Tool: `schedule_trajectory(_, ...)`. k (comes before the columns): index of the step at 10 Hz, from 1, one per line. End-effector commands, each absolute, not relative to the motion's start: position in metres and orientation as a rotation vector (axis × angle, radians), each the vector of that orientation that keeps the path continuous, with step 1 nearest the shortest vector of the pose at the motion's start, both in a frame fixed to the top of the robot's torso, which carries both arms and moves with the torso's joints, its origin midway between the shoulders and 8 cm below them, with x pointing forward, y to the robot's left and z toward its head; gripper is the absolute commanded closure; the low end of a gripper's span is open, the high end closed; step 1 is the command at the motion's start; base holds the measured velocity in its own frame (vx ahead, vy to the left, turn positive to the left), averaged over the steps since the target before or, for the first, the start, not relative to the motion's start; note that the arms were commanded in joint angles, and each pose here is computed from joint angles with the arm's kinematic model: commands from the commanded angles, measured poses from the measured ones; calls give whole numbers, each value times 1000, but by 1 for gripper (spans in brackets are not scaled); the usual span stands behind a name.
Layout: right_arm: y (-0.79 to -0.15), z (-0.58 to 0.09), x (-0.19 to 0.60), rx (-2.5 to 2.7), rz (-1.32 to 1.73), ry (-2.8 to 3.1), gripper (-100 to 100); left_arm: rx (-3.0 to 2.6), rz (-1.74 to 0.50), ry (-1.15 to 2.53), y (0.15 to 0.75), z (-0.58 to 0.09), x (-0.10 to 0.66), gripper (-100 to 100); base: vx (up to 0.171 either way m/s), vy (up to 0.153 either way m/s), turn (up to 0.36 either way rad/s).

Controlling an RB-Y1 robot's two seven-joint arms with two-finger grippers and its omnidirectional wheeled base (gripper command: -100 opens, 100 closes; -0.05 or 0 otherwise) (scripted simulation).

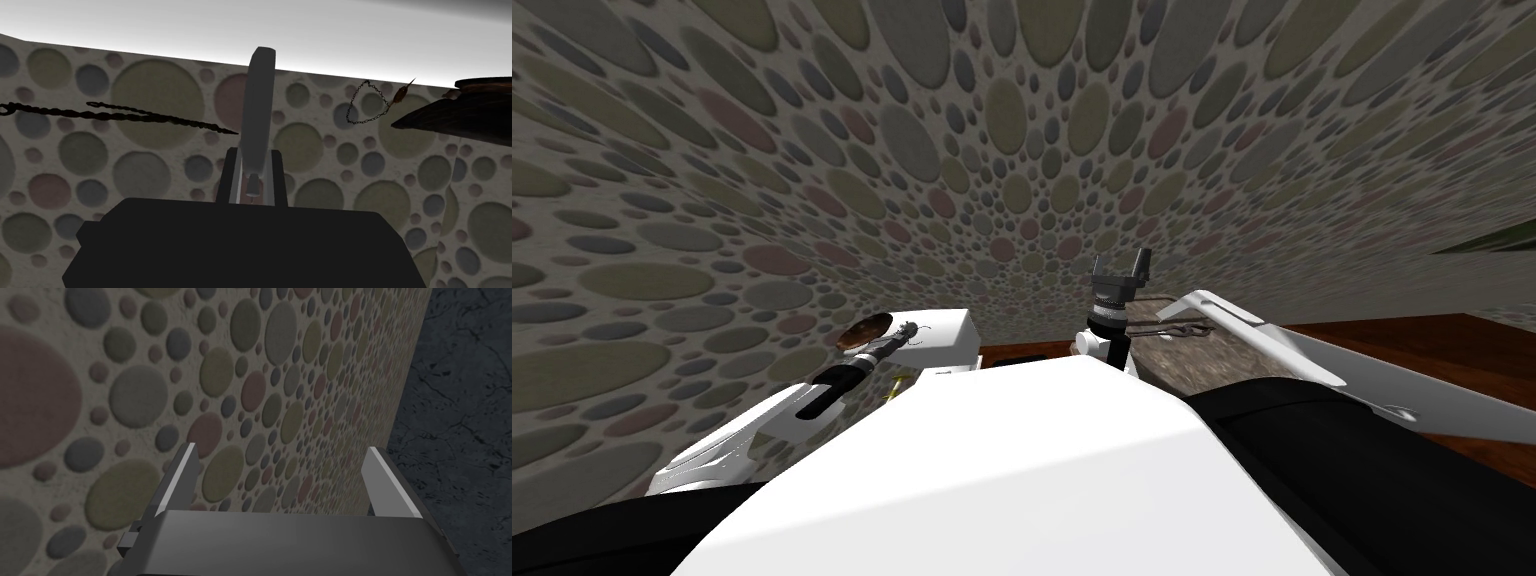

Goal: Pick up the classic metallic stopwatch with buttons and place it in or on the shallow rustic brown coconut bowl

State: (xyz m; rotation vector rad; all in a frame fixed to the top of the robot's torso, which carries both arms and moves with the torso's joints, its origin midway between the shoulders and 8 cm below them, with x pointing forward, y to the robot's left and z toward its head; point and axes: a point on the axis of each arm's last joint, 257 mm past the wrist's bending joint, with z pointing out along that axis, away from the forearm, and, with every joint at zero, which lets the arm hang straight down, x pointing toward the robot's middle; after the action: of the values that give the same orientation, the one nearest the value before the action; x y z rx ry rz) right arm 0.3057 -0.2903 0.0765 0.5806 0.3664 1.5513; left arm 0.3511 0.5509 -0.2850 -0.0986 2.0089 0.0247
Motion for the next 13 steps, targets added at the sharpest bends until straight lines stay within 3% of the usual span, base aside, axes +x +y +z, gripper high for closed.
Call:
schedule_trajectory(1,-290,77,306,581,1551,366,0,-99,25,2009,551,-285,351,100,0,0,0)
schedule_trajectory(3,-290,77,306,581,1551,366,0,-98,25,2009,551,-285,351,100,0,0,0)
schedule_trajectory(4,-290,77,306,581,1551,366,0,-98,25,2009,551,-285,351,0,0,0,0)
schedule_trajectory(5,-290,77,306,581,1551,366,0,-98,25,2009,551,-285,351,100,0,0,0)
schedule_trajectory(6,-290,77,306,581,1551,366,0,-98,25,2009,551,-285,351,0,0,0,0)
schedule_trajectory(7,-290,77,306,581,1551,366,0,-90,17,2002,553,-272,357,100,29,20,-84)
schedule_trajectory(13,-290,77,306,581,1551,367,0,-55,-16,1984,554,-225,380,100,77,61,-77)
